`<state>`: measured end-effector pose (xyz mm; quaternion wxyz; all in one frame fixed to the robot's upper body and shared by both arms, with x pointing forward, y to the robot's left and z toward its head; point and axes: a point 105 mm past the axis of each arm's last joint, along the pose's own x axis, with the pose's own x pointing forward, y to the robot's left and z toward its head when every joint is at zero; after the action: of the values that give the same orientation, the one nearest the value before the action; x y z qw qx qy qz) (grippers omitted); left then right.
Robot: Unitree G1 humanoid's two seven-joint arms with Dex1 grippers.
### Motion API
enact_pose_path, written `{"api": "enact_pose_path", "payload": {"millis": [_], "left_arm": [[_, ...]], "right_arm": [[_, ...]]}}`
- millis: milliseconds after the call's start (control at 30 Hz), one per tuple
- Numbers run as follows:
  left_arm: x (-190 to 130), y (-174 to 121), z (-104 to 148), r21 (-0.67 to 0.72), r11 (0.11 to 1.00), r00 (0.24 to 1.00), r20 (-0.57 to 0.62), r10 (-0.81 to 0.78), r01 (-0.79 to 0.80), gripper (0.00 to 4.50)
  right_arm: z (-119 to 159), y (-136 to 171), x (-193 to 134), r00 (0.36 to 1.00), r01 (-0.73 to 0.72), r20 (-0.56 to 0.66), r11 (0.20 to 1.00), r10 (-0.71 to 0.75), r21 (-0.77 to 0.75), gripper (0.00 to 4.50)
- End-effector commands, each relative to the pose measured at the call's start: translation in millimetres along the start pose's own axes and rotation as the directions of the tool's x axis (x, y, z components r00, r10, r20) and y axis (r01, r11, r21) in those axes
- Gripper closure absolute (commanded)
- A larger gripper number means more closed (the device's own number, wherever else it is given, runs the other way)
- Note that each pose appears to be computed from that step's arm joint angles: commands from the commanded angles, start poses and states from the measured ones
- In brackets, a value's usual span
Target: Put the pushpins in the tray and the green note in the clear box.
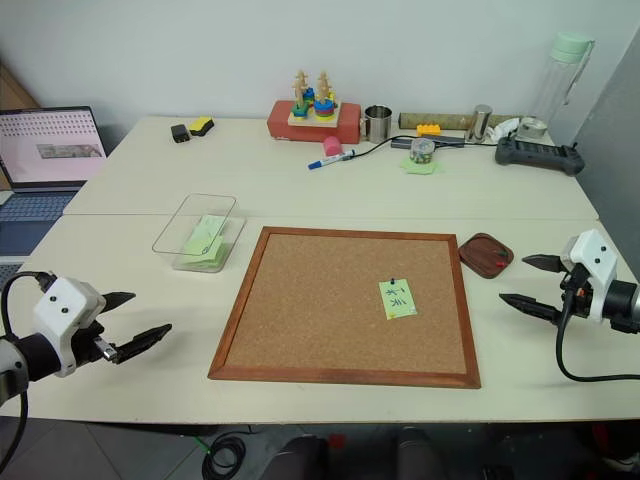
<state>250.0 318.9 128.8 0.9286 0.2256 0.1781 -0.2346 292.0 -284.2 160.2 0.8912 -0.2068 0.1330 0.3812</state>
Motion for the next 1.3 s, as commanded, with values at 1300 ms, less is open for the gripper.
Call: {"api": "enact_pose_path", "payload": {"millis": [1300], "left_arm": [[24, -44, 84, 0.175, 0.949, 0.941, 0.169, -0.293, 0.264, 1.5]], "right_arm": [[17, 12, 0, 0.998, 0.014, 0.06, 0.998, -0.011, -0.055, 0.0]]}}
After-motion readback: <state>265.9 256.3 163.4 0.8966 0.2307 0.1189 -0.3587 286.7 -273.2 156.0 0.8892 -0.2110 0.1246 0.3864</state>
